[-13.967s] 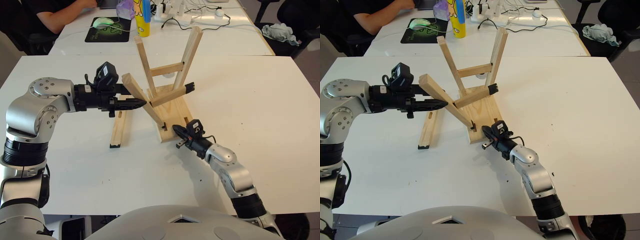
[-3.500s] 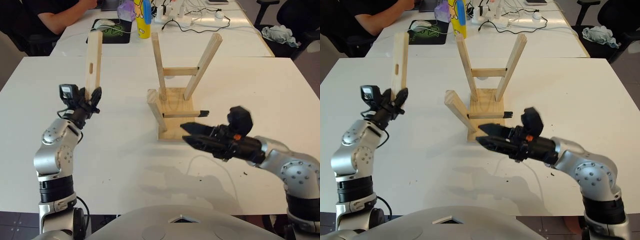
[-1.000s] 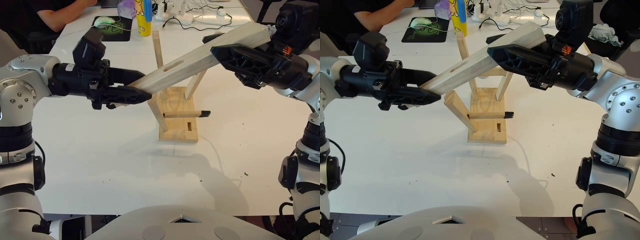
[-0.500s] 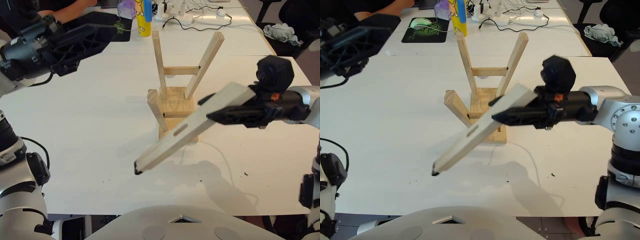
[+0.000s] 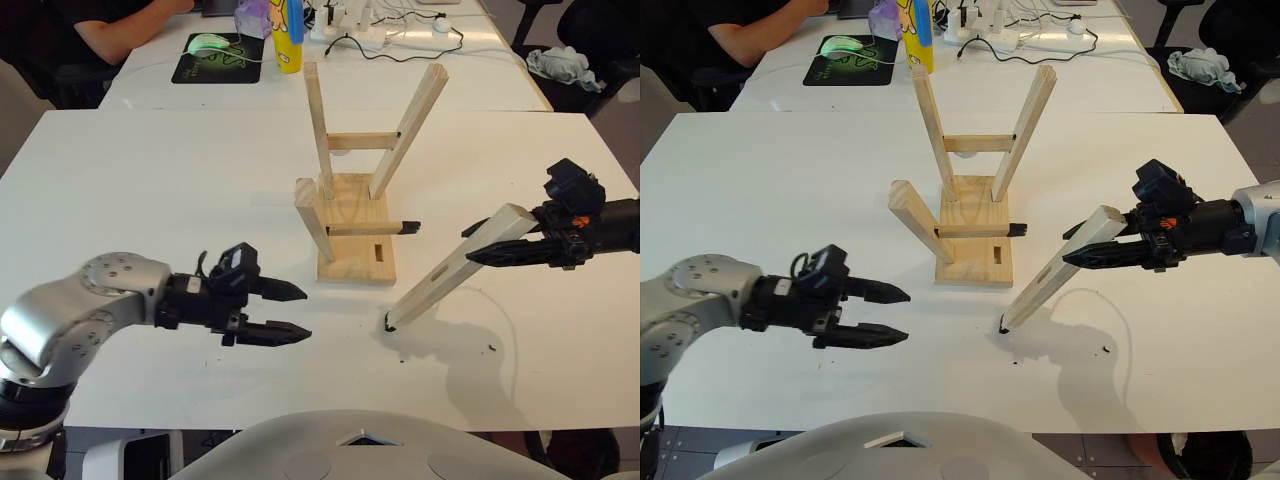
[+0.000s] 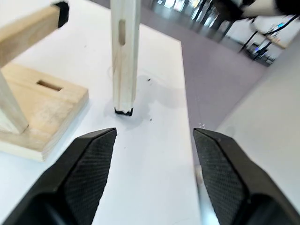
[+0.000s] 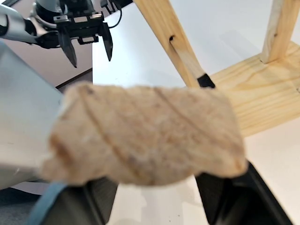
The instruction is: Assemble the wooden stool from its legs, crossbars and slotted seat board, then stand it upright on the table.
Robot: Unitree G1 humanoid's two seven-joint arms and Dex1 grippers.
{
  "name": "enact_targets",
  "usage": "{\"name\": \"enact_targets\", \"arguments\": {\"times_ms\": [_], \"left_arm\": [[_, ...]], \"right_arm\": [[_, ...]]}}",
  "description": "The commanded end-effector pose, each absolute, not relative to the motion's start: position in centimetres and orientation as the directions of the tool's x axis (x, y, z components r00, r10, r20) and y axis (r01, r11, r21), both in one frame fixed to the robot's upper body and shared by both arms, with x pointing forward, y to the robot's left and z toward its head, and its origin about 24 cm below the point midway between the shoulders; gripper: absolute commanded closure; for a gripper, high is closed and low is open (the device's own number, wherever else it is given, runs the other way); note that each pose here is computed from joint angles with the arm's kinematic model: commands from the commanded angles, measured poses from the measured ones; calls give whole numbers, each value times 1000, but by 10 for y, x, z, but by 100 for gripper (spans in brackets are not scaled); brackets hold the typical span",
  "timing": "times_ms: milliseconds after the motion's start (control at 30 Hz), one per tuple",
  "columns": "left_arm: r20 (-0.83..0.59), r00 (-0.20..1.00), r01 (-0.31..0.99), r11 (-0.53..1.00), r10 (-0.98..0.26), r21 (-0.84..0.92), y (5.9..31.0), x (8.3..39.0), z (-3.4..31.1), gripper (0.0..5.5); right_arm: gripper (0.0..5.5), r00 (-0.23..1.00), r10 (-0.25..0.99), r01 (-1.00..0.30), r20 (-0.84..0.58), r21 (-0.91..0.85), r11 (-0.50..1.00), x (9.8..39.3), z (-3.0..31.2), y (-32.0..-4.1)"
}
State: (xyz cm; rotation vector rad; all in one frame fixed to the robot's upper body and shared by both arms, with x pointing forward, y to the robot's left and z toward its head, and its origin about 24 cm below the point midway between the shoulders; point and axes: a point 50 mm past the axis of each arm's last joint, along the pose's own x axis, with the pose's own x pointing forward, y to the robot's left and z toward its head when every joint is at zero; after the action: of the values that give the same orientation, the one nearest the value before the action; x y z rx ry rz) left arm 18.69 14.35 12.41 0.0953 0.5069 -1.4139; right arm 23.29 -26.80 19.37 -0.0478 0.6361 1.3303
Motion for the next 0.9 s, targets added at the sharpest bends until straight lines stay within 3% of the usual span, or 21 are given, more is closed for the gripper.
{"name": "enact_targets", "arguments": {"times_ms": [33,200,533,667,900], "left_arm": [[-321,235,954,282,-917,-107,101,202,96,247],[-291,317,934,351,-903,-72,65,207,72,247],[-425,413,909,390,-805,145,43,228,44,247],[-510,403,914,355,-760,195,49,229,33,247],[-646,362,932,281,-672,230,85,221,19,247]], "right_arm": [[345,207,814,-911,-543,195,362,249,202,-286],[345,247,814,-911,-525,160,379,261,207,-291],[345,258,828,-909,-497,166,383,265,202,-285],[345,267,836,-912,-479,154,380,266,204,-282],[345,253,882,-941,-398,113,320,267,223,-276]]}}
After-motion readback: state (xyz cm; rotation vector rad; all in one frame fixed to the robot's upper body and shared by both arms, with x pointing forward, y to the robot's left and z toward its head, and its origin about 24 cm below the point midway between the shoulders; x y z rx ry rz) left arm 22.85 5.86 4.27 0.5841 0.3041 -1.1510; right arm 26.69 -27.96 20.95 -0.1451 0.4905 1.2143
